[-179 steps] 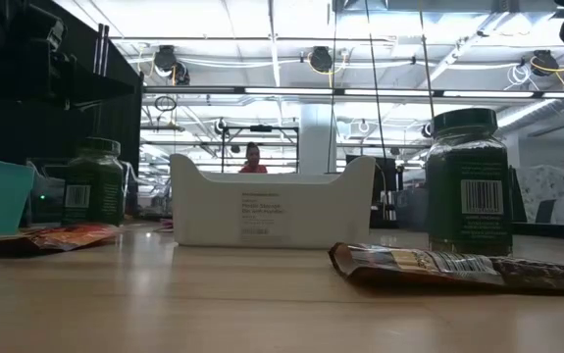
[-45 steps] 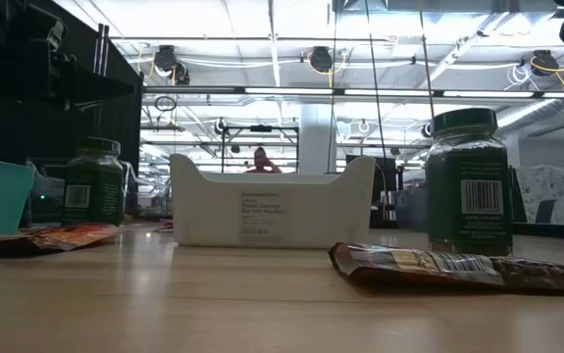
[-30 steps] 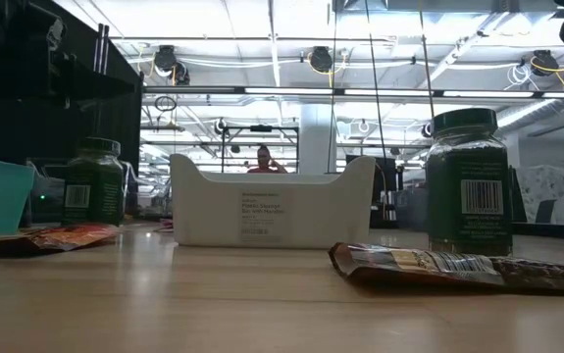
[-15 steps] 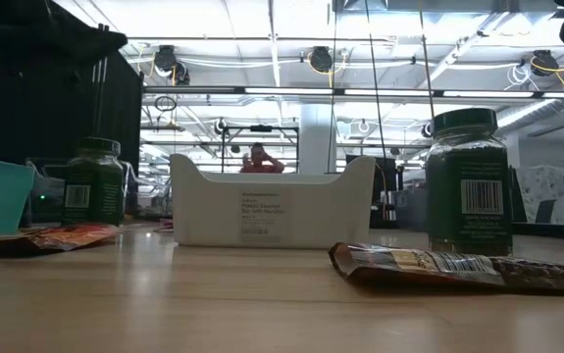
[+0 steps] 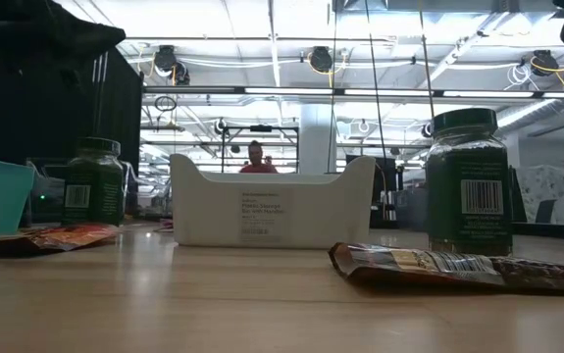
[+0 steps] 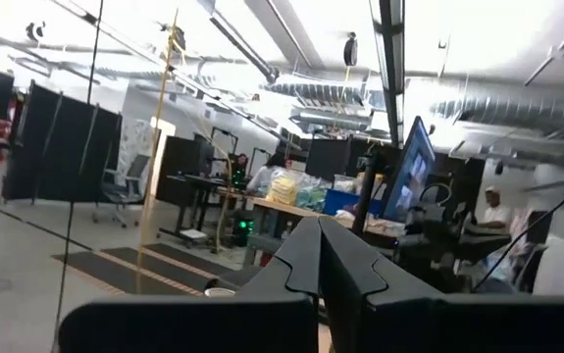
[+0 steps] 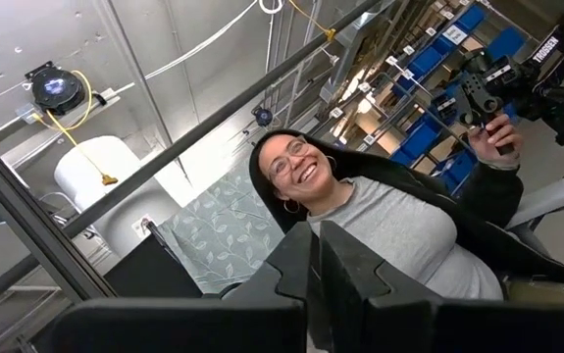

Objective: Sort spices by type
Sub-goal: Put the top black seasoning can into the black bin

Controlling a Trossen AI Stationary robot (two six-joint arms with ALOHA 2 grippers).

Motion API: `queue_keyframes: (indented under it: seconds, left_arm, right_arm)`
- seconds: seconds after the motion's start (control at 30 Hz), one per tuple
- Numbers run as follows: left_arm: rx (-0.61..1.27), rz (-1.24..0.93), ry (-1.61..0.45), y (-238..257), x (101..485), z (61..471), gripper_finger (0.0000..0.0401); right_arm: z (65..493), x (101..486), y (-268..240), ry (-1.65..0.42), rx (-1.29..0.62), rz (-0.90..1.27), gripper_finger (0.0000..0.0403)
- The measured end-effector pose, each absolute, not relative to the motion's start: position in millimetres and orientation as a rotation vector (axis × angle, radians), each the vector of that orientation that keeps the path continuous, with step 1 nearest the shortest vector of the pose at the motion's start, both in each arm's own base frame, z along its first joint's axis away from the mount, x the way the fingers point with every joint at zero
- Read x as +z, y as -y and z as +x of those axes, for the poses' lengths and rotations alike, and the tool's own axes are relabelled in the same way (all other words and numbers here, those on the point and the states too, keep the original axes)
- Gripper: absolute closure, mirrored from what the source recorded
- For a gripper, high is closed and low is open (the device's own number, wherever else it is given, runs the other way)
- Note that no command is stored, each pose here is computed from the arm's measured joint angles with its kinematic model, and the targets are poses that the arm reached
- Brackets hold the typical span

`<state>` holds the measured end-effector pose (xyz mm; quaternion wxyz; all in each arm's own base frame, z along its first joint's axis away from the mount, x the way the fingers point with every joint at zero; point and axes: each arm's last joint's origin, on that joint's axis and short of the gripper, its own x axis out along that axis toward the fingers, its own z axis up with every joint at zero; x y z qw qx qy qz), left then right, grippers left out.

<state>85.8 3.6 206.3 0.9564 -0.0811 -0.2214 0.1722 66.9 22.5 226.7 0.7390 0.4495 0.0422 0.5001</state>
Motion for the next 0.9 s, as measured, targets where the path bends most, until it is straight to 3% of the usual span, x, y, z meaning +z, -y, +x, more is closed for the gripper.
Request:
queue_keyframes:
  seconds: [0.33, 0.57, 0.9]
  left_arm:
    - [0.346, -0.181, 0.452, -3.6, 206.2, 85.8, 0.0395]
    - [0.346, -0.181, 0.452, -3.6, 206.3, 85.8, 0.0395]
    - [0.346, -0.180, 0.452, -3.6, 206.3, 85.8, 0.0395]
  right_arm:
    - [66.9, 226.7, -22.5, -0.102, 1.100, 0.998, 0.0394]
    - [68.0, 227.1, -21.6, -0.132, 1.072, 1.131, 0.0394]
    - [68.9, 226.0, -21.5, 0.097, 1.025, 0.731, 0.0394]
